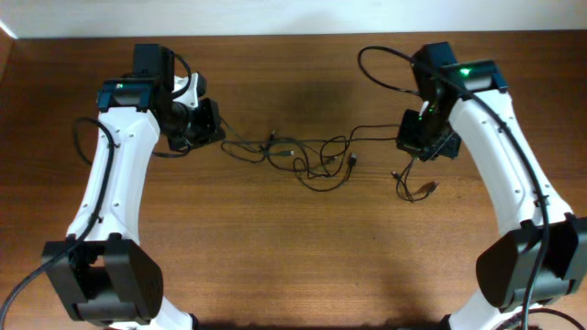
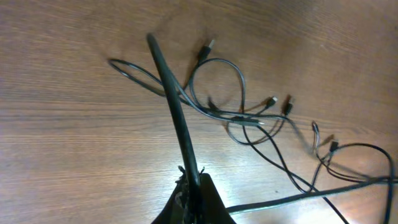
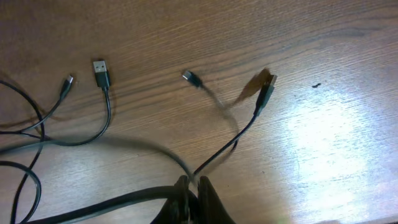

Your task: Untangle cables

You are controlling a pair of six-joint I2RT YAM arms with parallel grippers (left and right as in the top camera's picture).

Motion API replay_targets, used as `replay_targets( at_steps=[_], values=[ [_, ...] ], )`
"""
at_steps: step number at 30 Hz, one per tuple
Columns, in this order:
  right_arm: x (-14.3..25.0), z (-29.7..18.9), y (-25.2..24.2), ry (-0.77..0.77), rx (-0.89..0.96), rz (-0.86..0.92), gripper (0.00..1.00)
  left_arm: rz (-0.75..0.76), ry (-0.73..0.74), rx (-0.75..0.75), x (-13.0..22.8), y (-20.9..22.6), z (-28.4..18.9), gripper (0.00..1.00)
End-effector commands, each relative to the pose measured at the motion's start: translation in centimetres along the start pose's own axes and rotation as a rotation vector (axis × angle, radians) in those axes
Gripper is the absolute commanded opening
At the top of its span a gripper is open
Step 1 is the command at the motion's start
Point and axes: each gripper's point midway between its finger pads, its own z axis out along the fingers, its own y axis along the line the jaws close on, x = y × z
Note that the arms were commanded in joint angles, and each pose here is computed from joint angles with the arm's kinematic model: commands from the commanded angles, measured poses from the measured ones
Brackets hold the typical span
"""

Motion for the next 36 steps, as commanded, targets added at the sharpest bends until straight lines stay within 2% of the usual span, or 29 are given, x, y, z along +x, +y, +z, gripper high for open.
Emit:
replay_targets(
  at_steps=[1,3,4,5,7,8,11,12,13,15,18,21,23,24,26,29,36],
  values=[
    [-3.1,-0.2,-8.3,-0.059,0.180,0.146,0.04,0.005,-0.076,-0.218,-1.6,5.0,-1.3,0.00],
    [-3.7,0.0,-8.6,-0.029,0.072,0.081,0.07,0.003,-0.085,-0.239,-1.8,5.4,-1.4,0.00],
    [-4.1,0.1,-8.2,-0.016,-0.034,0.041,0.16,0.005,-0.087,-0.239,-1.8,5.4,-1.4,0.00],
    [-4.3,0.0,-8.0,-0.009,-0.123,0.022,0.31,0.005,-0.090,-0.239,-1.9,5.4,-1.4,0.00],
    [-4.8,-0.3,-9.6,-0.006,-0.196,0.090,0.75,0.006,-0.090,-0.238,-1.9,5.3,-1.4,0.00],
    [-4.9,-0.4,-9.8,-0.004,-0.226,0.110,0.78,0.008,-0.087,-0.228,-1.9,5.1,-1.3,0.00],
    [-4.8,-0.5,-9.1,-0.001,-0.254,0.086,0.80,0.042,-0.107,-0.113,-2.5,2.5,-1.0,0.00],
    [-4.6,-0.7,-7.8,0.003,-0.293,0.033,0.80,0.099,-0.129,0.003,-3.2,-0.2,-1.5,0.00],
    [-4.3,-0.8,-6.3,0.010,-0.324,-0.006,0.80,0.201,-0.173,0.171,-4.2,-4.4,-3.7,0.00],
    [-3.6,-1.1,-3.2,0.014,-0.374,-0.099,0.80,0.357,-0.251,0.367,-4.9,-11.0,-8.3,0.00],
    [-2.4,-3.3,4.2,-0.023,-0.633,-0.324,0.80,0.554,-0.329,0.572,-3.3,-18.7,-14.7,0.00],
    [-2.0,-6.9,11.0,-0.107,-0.912,-0.485,0.82,0.607,-0.288,0.745,-0.9,-21.5,-17.6,0.00],
    [-1.4,-7.7,13.8,-0.125,-0.954,-0.517,0.81,0.625,-0.259,0.818,0.1,-22.2,-18.4,0.00],
    [-1.1,-7.9,15.1,-0.126,-0.956,-0.509,0.81,0.631,-0.256,0.830,0.4,-22.3,-18.8,0.00],
    [-0.8,-8.0,15.8,-0.119,-0.957,-0.505,0.81,0.622,-0.313,0.740,0.2,-21.7,-19.3,0.00],
    [-0.3,-8.0,16.3,-0.112,-0.962,-0.519,0.82,0.574,-0.452,0.492,0.3,-19.1,-21.3,0.00],
    [3.8,-9.0,21.7,-0.103,-1.010,-0.642,0.82,0.559,-0.434,0.476,1.0,-18.7,-21.3,0.00]
  ],
)
